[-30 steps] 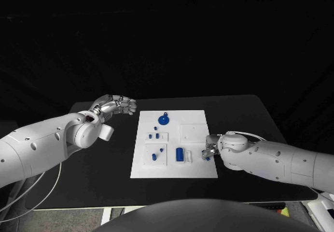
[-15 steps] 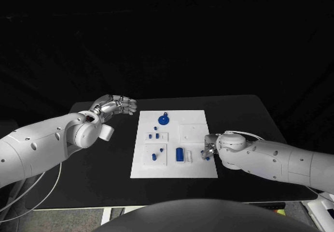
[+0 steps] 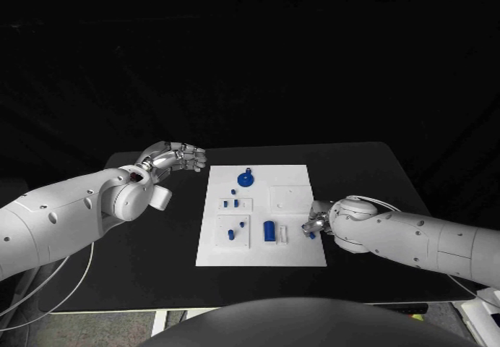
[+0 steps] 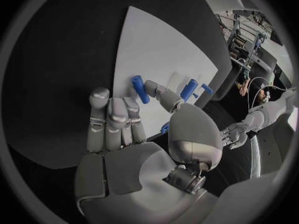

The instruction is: Assemble the parts on the task board

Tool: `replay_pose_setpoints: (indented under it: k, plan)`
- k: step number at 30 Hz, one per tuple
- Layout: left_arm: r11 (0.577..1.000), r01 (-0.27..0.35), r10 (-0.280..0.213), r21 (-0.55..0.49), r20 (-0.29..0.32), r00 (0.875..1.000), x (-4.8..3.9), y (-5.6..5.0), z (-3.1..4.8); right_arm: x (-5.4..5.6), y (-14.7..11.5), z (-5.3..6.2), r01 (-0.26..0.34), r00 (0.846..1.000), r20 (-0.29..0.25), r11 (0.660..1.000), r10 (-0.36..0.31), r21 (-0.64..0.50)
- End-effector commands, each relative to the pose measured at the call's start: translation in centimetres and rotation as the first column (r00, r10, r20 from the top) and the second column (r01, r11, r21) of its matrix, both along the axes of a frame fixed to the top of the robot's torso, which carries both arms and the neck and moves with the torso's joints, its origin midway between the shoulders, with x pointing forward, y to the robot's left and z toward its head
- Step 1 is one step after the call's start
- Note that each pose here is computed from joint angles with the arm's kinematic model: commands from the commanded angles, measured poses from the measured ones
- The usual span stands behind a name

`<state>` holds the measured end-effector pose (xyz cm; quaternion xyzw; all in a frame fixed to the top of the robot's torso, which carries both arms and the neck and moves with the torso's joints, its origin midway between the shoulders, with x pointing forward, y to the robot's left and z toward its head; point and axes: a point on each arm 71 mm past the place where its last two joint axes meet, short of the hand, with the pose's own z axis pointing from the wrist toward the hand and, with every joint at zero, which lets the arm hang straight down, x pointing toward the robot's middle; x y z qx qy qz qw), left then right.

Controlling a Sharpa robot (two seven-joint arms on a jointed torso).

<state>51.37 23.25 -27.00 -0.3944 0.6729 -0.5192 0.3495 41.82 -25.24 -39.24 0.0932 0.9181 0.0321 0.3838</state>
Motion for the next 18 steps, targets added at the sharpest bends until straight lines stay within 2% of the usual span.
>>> replay_pose_setpoints:
  k: [1, 11, 18]
  plan:
    - [1.0, 0.015, -0.015, -0.01, 0.003, 1.0, -0.02, -0.3, 0.11, -1.2, 0.4, -1.0, 0.024, 0.998, -0.058, 0.999, -0.021, 0.047]
    - [1.0, 0.016, -0.016, -0.01, 0.004, 1.0, -0.04, -0.3, 0.11, -1.1, 2.3, 1.0, 0.012, 1.0, 0.005, 0.992, -0.013, 0.123]
    - [1.0, 0.018, -0.018, -0.01, 0.004, 1.0, -0.04, -0.4, 0.12, -1.5, 4.2, 1.8, 0.006, 1.0, 0.012, 0.982, -0.008, 0.19]
